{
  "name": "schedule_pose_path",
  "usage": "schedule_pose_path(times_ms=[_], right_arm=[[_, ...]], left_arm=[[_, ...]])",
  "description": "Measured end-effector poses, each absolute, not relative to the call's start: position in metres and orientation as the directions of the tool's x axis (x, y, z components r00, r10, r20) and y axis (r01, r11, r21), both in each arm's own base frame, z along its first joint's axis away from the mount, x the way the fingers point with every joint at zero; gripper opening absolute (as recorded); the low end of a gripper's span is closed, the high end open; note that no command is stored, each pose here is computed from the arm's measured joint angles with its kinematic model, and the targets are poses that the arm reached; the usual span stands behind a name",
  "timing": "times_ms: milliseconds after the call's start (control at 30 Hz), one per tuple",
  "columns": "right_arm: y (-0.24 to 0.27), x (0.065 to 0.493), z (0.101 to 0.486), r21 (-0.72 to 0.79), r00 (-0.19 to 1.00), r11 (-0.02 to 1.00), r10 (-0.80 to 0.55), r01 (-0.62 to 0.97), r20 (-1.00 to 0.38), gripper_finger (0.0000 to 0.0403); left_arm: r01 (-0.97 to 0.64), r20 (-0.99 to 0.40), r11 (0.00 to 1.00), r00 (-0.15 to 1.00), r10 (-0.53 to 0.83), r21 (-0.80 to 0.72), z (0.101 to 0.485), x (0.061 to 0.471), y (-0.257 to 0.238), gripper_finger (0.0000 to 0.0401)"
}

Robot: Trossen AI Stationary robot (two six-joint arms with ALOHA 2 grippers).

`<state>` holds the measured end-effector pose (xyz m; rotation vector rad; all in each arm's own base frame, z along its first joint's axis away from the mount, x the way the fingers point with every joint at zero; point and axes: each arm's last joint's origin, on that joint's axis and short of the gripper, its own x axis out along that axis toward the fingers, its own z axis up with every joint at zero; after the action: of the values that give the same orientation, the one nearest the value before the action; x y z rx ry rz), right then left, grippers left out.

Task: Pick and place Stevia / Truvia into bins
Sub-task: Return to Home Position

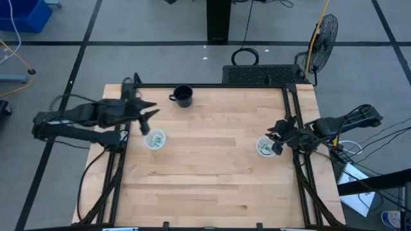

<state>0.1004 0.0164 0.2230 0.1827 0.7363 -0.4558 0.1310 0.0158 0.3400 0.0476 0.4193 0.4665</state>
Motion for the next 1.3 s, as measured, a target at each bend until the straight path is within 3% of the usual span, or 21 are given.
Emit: schedule_pose_path(times_ms=[200, 367, 533, 867, 1000, 1300], right_arm=[[0.02, 0.114, 0.232, 0.067, 0.797, 0.913, -0.314, 0.403, -0.517, 0.0109], [0.03, 0.125, 0.24, 0.088, 0.967, 0.993, -0.051, 0.075, -0.249, 0.0107], [0.033, 0.119, 0.222, 0.045, 0.992, 0.991, 0.128, -0.127, -0.012, 0.0105], [0.027, 0.103, 0.181, 0.104, 0.986, 0.985, 0.127, -0.138, 0.103, 0.0106], [0.026, 0.098, 0.188, 0.118, 0.974, 0.982, 0.122, -0.146, 0.19, 0.0105], [0.025, 0.097, 0.186, 0.013, 0.976, 0.992, 0.122, -0.127, 0.181, 0.0105]], left_arm=[[-0.439, -0.371, 0.892, 0.815, 0.445, 0.106, 0.342, 0.11, 0.015, 0.0131], [-0.448, -0.359, 0.894, 0.835, 0.417, -0.004, 0.342, 0.098, 0.014, 0.0132], [-0.275, -0.214, 0.958, 0.943, 0.254, -0.077, 0.34, 0.082, 0.009, 0.0132], [-0.23, 0.059, 0.967, 0.97, 0.237, -0.11, 0.314, 0.05, 0.007, 0.0131], [-0.226, 0.08, 0.965, 0.968, 0.238, -0.131, 0.297, 0.052, 0.007, 0.0132], [-0.199, 0.1, 0.962, 0.97, 0.22, -0.187, 0.242, 0.078, 0.008, 0.0132]])
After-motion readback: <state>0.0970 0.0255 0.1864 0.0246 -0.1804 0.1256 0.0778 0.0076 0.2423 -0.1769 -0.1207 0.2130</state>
